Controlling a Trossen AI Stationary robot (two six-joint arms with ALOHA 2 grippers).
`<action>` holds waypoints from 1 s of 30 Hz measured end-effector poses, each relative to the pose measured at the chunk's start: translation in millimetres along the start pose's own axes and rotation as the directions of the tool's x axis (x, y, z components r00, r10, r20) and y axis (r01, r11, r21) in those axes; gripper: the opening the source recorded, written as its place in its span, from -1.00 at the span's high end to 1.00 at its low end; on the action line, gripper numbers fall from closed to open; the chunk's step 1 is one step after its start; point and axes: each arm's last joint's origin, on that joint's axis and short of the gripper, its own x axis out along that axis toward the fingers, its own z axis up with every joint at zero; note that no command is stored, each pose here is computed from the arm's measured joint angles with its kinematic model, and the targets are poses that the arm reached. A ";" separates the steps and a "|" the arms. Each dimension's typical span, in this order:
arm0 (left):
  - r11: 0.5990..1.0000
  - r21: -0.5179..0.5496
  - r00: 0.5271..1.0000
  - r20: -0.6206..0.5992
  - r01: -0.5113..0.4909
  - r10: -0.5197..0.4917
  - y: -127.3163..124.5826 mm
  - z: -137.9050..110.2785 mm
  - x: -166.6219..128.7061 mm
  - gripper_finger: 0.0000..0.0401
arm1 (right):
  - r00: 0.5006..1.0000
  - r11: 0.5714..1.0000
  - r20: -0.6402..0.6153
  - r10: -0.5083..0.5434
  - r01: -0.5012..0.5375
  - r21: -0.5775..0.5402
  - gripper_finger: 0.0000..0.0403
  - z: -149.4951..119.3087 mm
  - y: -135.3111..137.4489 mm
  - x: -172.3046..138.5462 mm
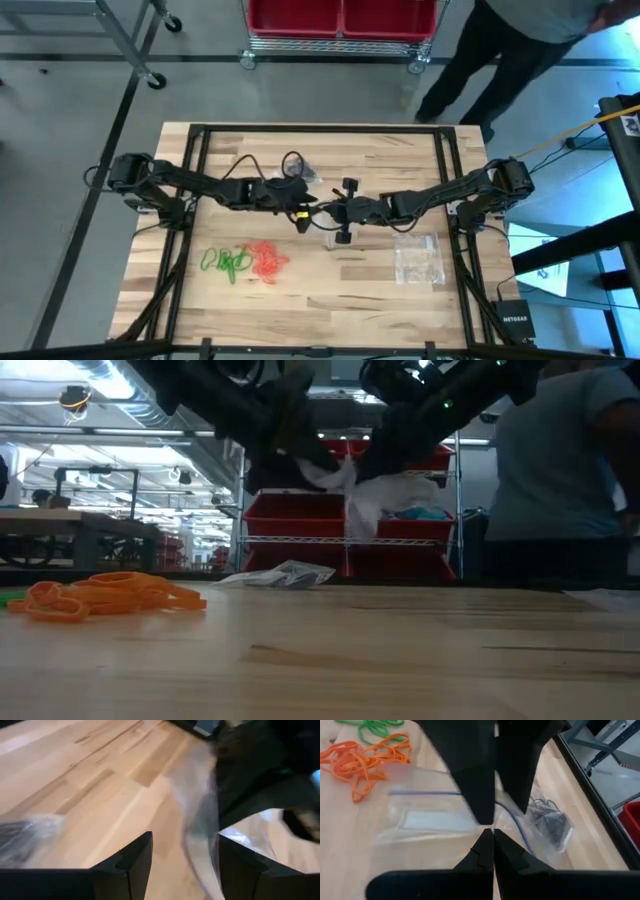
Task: Sort rubber bands
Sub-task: Open the transparent zip bag
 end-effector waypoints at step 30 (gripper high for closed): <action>0.986 0.089 0.989 -0.041 0.143 -0.140 3.7 8.1 -4.6 1.00 | 1.000 0.991 0.028 -0.007 0.003 0.133 0.65 14.1 -1.6 -12.1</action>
